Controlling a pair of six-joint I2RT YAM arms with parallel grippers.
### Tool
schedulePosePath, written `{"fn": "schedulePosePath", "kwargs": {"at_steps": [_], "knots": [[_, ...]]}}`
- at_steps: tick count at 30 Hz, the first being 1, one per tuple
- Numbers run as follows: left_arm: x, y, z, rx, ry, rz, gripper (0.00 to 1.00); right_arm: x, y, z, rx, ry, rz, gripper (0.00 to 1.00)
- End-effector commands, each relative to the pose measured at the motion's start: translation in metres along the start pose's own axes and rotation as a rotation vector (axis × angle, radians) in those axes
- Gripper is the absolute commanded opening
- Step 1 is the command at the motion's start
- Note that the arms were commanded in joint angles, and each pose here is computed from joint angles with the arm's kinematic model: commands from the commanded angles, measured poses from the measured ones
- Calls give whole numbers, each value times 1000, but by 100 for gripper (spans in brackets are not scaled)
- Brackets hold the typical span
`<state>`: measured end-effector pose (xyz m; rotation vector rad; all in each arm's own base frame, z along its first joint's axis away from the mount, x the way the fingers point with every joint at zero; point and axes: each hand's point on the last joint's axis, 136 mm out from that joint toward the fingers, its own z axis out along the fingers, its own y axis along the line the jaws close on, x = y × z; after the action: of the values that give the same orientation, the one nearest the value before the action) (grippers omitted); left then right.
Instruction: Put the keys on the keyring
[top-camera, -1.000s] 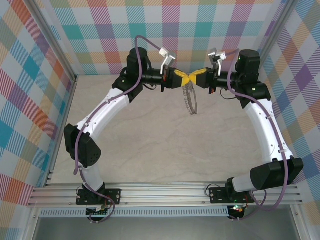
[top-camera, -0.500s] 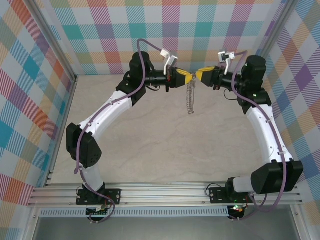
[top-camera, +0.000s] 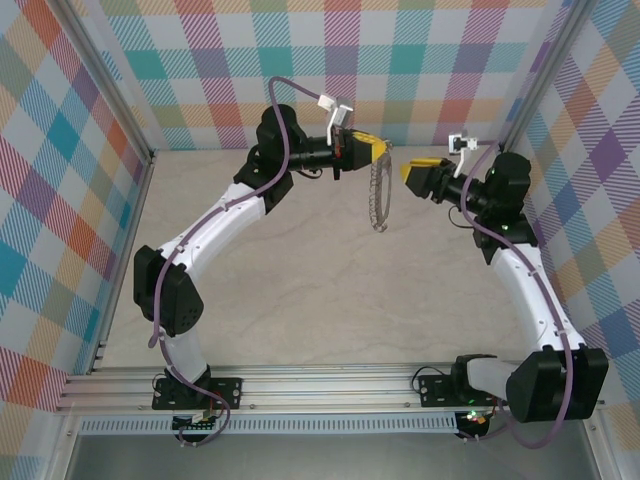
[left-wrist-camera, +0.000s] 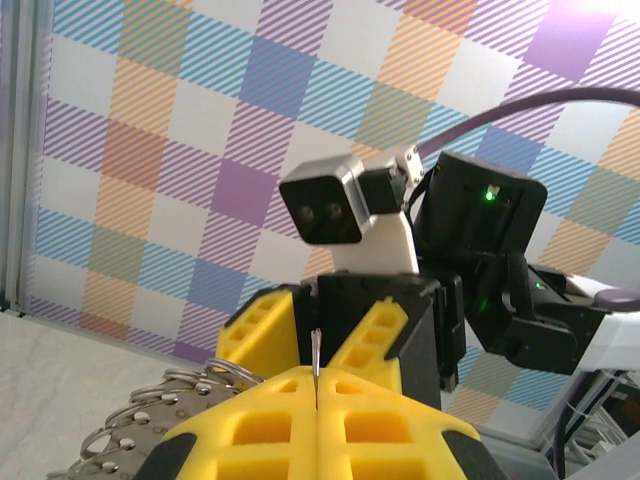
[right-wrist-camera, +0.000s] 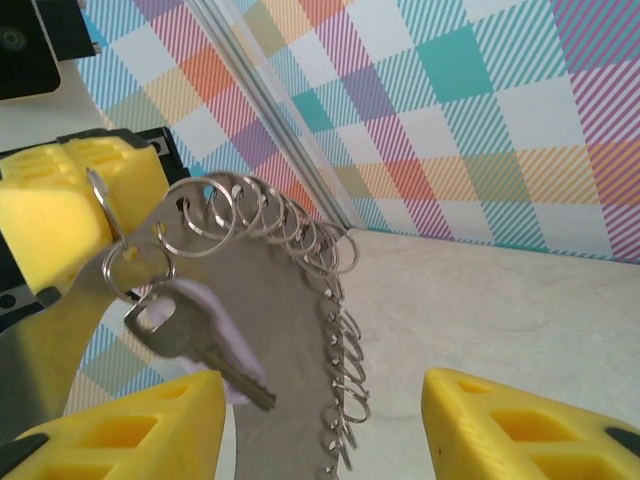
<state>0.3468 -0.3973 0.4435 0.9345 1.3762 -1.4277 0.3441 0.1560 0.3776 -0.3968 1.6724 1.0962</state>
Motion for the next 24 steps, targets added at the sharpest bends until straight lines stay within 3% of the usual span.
{"fn": "schedulePosePath", "kwargs": {"at_steps": [1, 18, 21, 24], "knots": [[-19, -16, -1, 33, -66, 43, 0, -11, 23, 0, -52, -39, -94, 58], [-17, -23, 2, 90, -62, 24, 0, -19, 53, 24, -138, -19, -178, 61], [-17, -24, 2, 94, -63, 21, 0, -19, 57, 28, -152, -11, -187, 59], [-19, -25, 1, 98, -68, 23, 0, -17, 58, 31, -159, -2, -185, 47]]}}
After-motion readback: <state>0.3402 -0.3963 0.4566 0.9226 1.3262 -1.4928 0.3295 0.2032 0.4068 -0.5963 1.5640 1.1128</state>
